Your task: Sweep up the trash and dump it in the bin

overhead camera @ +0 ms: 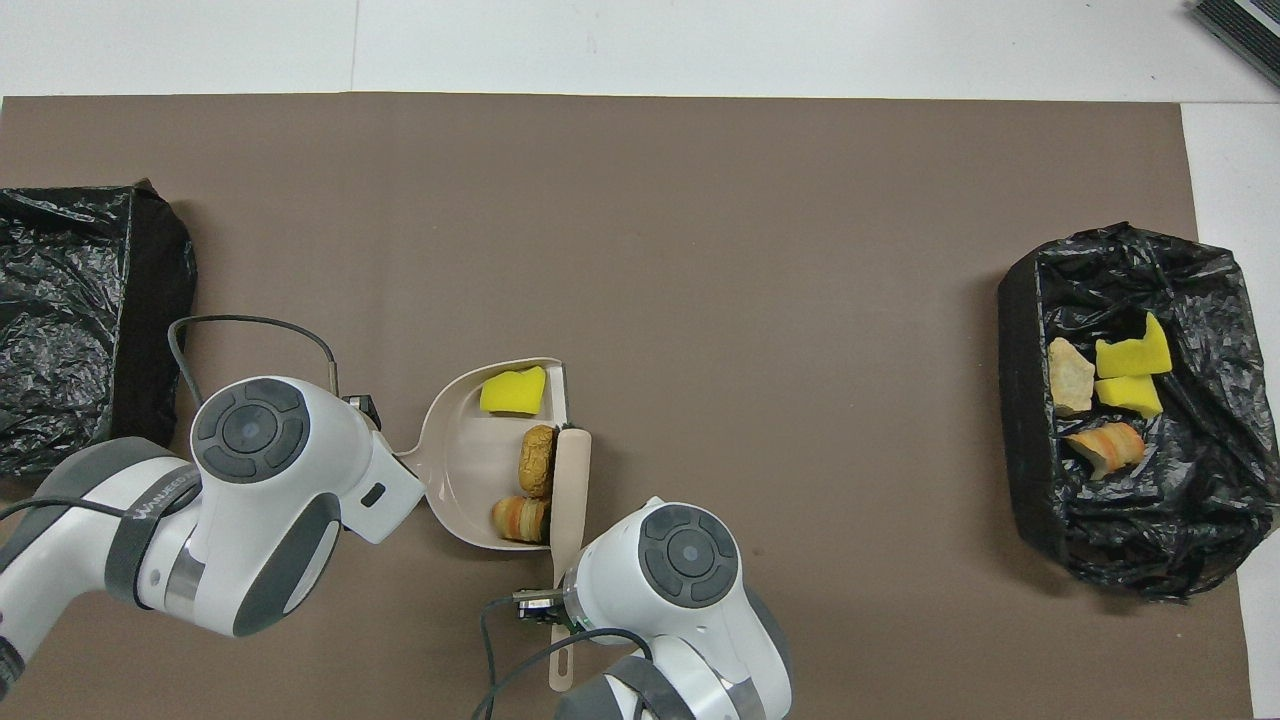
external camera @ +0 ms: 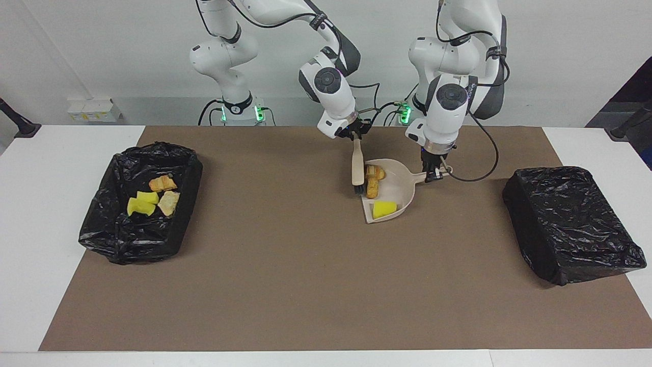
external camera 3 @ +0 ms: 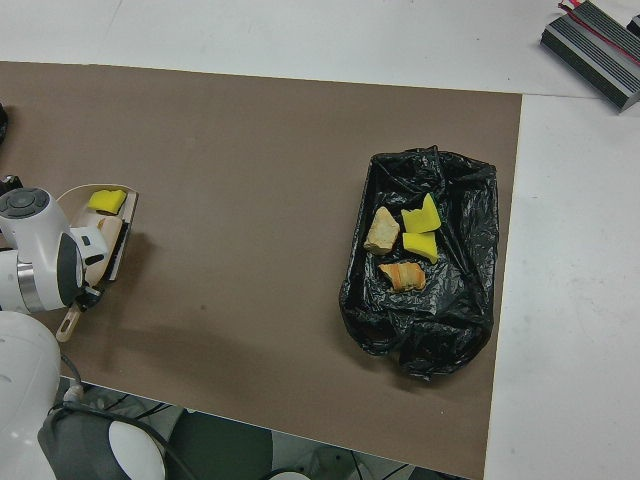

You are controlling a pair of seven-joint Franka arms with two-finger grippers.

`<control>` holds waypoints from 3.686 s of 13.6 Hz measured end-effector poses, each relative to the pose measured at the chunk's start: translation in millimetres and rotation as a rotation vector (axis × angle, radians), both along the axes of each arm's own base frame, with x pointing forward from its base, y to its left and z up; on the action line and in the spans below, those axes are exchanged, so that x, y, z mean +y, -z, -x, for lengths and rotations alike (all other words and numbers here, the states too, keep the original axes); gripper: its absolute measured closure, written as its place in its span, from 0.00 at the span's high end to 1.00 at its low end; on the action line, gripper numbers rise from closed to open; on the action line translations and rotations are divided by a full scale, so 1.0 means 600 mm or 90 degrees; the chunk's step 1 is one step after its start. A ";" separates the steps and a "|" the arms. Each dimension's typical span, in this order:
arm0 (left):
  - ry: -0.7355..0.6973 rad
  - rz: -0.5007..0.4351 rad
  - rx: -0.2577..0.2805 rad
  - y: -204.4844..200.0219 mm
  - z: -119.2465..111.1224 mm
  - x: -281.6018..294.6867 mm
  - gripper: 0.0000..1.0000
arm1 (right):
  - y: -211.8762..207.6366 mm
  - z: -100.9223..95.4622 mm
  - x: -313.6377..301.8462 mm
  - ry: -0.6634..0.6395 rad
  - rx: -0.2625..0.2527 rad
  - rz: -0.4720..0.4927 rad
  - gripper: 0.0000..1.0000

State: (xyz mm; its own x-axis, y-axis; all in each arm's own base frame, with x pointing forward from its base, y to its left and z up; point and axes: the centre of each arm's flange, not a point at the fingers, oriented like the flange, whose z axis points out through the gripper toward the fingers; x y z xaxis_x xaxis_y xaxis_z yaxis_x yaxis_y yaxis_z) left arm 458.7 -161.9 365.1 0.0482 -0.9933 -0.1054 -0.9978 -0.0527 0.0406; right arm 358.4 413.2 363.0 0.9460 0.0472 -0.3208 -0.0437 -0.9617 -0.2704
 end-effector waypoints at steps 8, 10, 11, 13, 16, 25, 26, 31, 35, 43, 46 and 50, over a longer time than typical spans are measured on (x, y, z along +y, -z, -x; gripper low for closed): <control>0.004 0.068 -0.027 -0.119 -0.073 0.165 0.32 | -0.102 -0.012 -0.130 -0.054 0.032 0.120 0.26; 0.029 0.072 -0.056 -0.185 -0.101 0.237 0.32 | -0.076 -0.009 -0.131 -0.051 0.033 0.124 0.26; 0.025 0.071 -0.063 -0.209 -0.110 0.274 0.32 | -0.060 -0.007 -0.128 -0.047 0.025 0.121 0.26; -0.014 0.069 -0.060 -0.253 -0.129 0.370 0.32 | -0.032 -0.004 -0.116 -0.027 0.014 0.114 0.26; -0.048 0.061 -0.070 -0.308 -0.167 0.497 0.32 | 0.013 0.011 -0.068 -0.006 0.000 0.112 0.26; -0.042 -0.033 -0.103 -0.343 -0.215 0.788 0.32 | 0.049 0.027 -0.044 -0.023 0.005 0.116 0.45; -0.033 -0.053 -0.102 -0.337 -0.222 0.808 0.32 | 0.048 0.026 -0.043 -0.025 0.004 0.117 0.58; 0.030 -0.182 -0.064 -0.277 -0.266 0.828 0.32 | 0.000 -0.024 -0.084 -0.008 -0.034 0.129 1.00; 0.082 -0.254 -0.015 -0.254 -0.290 0.778 0.32 | -0.083 -0.096 -0.214 0.035 -0.073 0.177 1.00; 0.038 -0.338 0.010 -0.284 -0.278 0.766 0.32 | -0.264 -0.211 -0.427 0.115 -0.136 0.224 1.00; 0.016 -0.382 0.017 -0.287 -0.267 0.767 0.32 | -0.344 -0.255 -0.561 0.145 -0.179 0.210 1.00; 0.006 -0.446 0.001 -0.331 -0.261 0.754 0.32 | -0.407 -0.275 -0.695 0.139 -0.231 0.226 1.00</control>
State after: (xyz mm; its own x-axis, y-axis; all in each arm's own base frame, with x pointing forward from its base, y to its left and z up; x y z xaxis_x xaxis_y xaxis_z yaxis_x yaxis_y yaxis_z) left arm 615.1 290.8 563.7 0.0387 -0.6915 -0.7213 -0.9983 -0.0581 0.0021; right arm 523.3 -3.9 607.0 0.9745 -0.2142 0.0672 -0.2167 -0.9757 0.0334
